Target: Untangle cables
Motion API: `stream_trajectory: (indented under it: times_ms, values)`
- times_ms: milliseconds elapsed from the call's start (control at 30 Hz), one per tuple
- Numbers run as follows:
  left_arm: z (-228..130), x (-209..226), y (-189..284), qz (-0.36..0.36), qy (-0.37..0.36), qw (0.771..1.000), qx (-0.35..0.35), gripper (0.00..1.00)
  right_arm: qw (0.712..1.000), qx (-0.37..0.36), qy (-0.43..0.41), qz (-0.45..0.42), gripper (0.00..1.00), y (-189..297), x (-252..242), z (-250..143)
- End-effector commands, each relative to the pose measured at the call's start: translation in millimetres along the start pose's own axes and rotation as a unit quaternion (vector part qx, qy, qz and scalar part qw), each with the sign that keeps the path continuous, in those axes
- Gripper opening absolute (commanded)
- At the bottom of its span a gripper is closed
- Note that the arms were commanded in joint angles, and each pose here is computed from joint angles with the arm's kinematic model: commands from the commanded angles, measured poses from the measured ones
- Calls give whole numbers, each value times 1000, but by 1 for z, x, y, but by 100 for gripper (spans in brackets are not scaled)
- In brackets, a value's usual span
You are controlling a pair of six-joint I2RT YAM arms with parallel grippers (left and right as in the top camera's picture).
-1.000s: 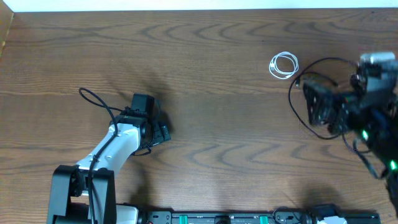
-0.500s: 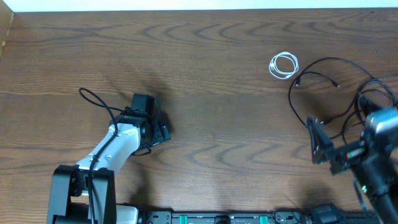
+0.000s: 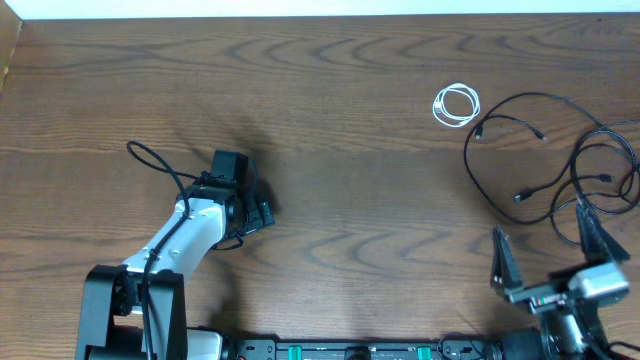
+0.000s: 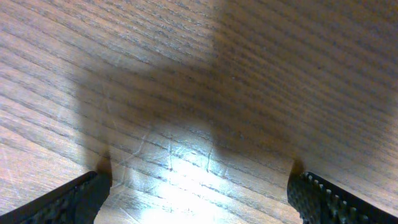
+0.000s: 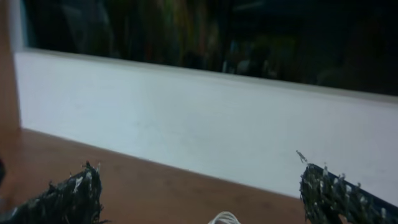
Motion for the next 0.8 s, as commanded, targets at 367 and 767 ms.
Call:
stream_trajectory:
  times_ms: [367, 767]
  values:
    - [-16, 21, -17, 52, -12, 998, 25, 98, 987, -121, 17, -101, 99, -25, -19, -74]
    - [-16, 21, -17, 52, -12, 998, 25, 98, 976, 179, -9, -126, 99, -15, -26, -207]
Point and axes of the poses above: each gripper's point midway between its finger pads, its own y axis back along the fingers, its own x axis along the line the jaws close on, z = x × y, the point moved 2 cm from there along y, back along the fingers, and after that the axes turned 6 degrees about y, right-handed, at the moved point
